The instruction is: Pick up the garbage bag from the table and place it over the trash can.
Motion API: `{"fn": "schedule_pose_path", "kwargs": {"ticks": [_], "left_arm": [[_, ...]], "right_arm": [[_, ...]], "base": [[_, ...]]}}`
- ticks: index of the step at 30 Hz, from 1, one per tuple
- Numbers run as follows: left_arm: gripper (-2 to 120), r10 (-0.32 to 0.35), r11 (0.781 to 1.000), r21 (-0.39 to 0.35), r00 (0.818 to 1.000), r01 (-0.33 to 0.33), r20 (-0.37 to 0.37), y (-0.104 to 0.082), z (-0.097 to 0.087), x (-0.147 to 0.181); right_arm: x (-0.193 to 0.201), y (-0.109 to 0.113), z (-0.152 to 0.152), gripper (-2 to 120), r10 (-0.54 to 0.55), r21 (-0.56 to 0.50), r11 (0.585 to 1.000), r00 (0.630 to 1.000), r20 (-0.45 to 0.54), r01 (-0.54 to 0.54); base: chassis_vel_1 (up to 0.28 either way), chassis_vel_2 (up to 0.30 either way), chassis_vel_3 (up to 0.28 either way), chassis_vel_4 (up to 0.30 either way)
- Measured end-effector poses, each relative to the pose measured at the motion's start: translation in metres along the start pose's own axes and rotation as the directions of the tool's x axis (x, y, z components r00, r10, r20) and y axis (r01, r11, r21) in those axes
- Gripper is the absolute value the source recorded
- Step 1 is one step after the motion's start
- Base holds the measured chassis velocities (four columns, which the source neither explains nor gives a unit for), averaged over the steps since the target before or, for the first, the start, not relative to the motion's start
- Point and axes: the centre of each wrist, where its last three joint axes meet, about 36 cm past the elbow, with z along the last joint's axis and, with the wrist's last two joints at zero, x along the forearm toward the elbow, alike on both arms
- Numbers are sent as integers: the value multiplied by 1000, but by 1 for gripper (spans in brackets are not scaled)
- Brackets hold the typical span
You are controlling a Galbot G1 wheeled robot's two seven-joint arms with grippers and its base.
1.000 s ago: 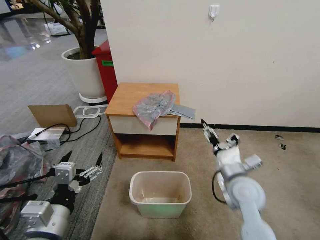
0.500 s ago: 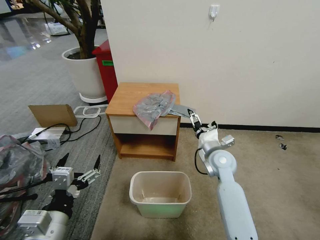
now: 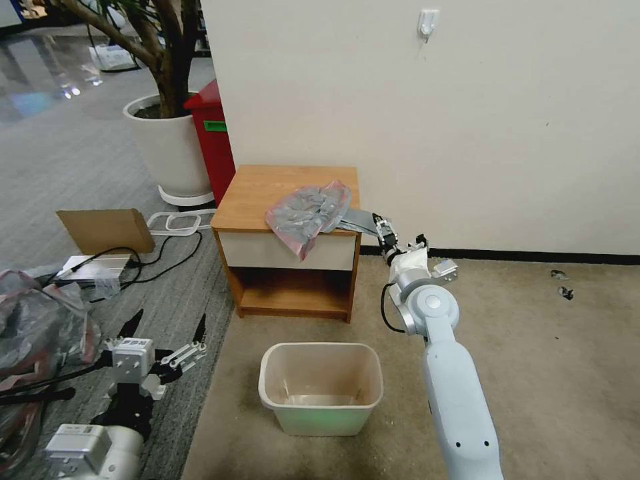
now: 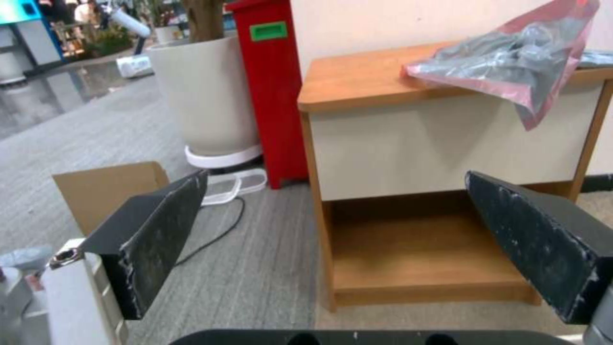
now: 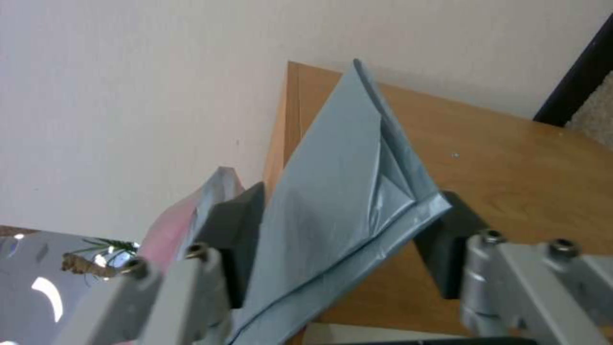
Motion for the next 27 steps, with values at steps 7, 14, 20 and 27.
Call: {"fn": "schedule_pose_path", "kwargs": {"ticks": [7, 14, 20, 27], "left_arm": [[100, -7, 1000, -8, 1000, 7, 4, -1, 1, 1], [100, -8, 1000, -8, 1000, 8, 5, -1, 1, 1], [100, -12, 1000, -10, 1000, 12, 8, 0, 1, 1], [100, -13, 1000, -14, 1000, 13, 11, 1, 1, 1]], "right_arm": [[0, 0, 0, 25, -2, 4, 1000, 1000, -2, 2], [7, 6, -2, 1, -17, 10, 1000, 1000, -3, 17], [40, 17, 7, 0, -10, 34, 999, 1000, -19, 10], [106, 25, 41, 0, -11, 62, 998, 994, -108, 17]], "base": [[0, 0, 0, 0], [0, 0, 0, 0], [0, 0, 0, 0], [0, 0, 0, 0]]}}
